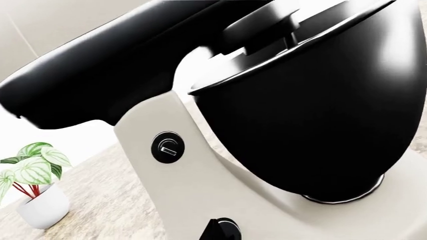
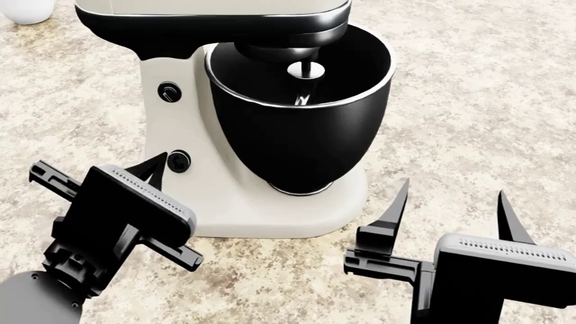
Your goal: Open the stand mixer head.
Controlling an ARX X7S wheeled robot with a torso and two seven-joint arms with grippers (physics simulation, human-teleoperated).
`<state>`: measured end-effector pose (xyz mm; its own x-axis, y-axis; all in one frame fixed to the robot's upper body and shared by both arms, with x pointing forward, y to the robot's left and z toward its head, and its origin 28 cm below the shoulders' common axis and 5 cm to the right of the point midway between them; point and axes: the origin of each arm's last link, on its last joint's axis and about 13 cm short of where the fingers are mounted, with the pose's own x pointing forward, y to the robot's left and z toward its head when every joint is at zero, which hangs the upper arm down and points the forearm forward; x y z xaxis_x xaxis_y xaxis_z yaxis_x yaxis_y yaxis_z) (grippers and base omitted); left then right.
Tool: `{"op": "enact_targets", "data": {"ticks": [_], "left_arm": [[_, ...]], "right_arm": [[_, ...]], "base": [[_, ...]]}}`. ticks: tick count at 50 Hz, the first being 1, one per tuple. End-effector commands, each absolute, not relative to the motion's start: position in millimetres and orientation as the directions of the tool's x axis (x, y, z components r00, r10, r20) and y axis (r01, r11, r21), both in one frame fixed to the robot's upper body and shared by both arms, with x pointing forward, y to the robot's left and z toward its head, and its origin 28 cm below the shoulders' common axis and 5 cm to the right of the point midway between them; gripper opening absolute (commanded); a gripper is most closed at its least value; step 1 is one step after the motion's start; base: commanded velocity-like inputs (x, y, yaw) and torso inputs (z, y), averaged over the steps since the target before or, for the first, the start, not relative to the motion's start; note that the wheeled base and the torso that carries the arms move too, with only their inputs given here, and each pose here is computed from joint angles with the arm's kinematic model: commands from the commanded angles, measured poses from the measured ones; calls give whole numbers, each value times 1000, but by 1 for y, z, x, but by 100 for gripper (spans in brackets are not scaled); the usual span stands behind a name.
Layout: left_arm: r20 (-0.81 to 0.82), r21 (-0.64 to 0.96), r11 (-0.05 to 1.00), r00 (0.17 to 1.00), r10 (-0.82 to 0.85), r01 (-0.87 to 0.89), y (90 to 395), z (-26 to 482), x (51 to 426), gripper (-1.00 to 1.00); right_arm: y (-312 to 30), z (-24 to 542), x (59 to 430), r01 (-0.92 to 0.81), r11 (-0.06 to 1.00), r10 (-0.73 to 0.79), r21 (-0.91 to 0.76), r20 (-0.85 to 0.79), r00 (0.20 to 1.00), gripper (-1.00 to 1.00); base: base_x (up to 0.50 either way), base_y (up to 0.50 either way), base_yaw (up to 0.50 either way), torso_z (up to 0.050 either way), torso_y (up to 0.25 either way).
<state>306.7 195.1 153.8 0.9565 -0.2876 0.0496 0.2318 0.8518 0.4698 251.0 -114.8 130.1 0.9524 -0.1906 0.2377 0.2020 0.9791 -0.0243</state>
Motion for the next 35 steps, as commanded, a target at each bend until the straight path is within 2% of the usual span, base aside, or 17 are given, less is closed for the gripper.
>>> {"op": "enact_targets", "data": {"ticks": [1,12,20,35], "left_arm": [[46,425,871,954,-295,249,196,152,320,-100],[-2,364,866,930,-367,342,193,147,327,-100],[-14,382,856,928,-373,350,189,144,328,-100],[-35,367,886,956,-291,283,199,135,350,-100]], "right_arm": [[-116,132,249,205,979,-198,-6,235,952,100],[-116,131,250,204,979,-196,-11,231,953,100],[-115,131,249,202,979,-194,-11,229,954,100],[-114,132,250,201,979,-194,-11,228,954,100]], "base": [[0,0,0,0,0],[0,0,0,0,0],[0,0,0,0,0],[0,0,0,0,0]]}}
